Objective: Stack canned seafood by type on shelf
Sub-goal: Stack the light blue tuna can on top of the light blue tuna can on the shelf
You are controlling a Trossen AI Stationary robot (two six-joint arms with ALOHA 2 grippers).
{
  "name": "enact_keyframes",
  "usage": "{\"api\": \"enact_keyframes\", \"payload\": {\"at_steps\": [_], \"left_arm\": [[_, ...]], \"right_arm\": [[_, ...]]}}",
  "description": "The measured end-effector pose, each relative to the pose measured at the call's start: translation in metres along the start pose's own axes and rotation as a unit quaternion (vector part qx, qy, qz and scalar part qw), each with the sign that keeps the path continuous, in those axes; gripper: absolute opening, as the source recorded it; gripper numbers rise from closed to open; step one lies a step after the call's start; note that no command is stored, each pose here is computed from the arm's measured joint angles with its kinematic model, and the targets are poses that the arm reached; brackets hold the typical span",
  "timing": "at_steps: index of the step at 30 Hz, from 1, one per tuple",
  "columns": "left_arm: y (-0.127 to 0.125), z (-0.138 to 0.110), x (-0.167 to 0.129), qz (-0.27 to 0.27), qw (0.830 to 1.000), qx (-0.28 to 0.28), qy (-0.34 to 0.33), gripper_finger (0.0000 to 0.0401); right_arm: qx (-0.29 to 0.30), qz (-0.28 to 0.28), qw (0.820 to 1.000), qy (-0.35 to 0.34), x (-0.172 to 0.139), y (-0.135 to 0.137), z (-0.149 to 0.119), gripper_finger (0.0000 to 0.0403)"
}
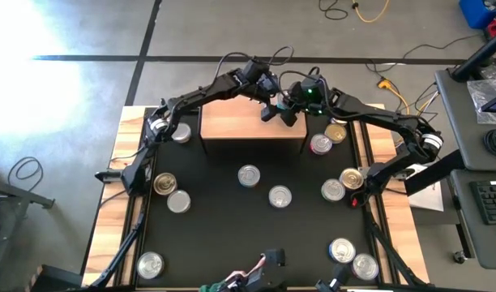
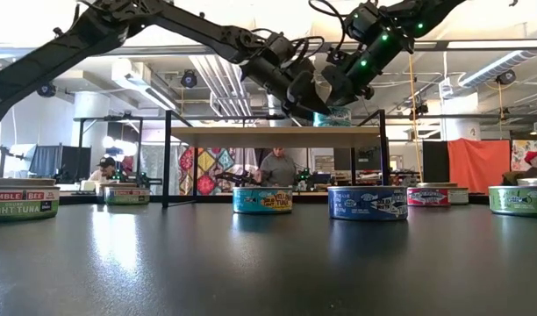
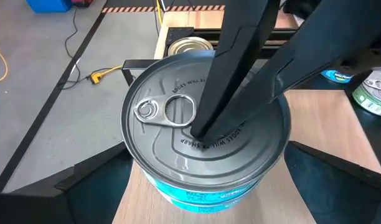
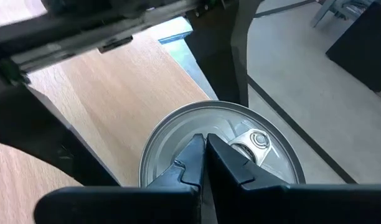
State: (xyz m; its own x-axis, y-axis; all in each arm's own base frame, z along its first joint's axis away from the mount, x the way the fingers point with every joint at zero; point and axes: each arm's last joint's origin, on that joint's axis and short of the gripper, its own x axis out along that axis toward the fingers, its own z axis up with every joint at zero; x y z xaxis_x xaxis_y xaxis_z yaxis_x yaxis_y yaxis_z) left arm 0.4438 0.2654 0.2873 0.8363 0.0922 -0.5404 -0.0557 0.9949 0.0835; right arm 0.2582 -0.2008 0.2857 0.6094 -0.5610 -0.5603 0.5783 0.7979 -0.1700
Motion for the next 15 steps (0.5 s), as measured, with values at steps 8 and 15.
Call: {"api": "enact_keyframes", "payload": {"at_steps": [8,15], "left_arm": [[-0.004,0.010,-0.019,-0.003,1.000,0.020,0.004,0.0398],[-0.006,0.019,-0.033,-0.003,1.000,0.023,-0.004,0.0398]], "right_arm": [[0.003,-0.002,1.000,-0.005,0.000,0.000,0.000,0.0013],[0.026,-0.012,0.998,-0.063,-0.015,-0.005,0.021,0.0013]]}}
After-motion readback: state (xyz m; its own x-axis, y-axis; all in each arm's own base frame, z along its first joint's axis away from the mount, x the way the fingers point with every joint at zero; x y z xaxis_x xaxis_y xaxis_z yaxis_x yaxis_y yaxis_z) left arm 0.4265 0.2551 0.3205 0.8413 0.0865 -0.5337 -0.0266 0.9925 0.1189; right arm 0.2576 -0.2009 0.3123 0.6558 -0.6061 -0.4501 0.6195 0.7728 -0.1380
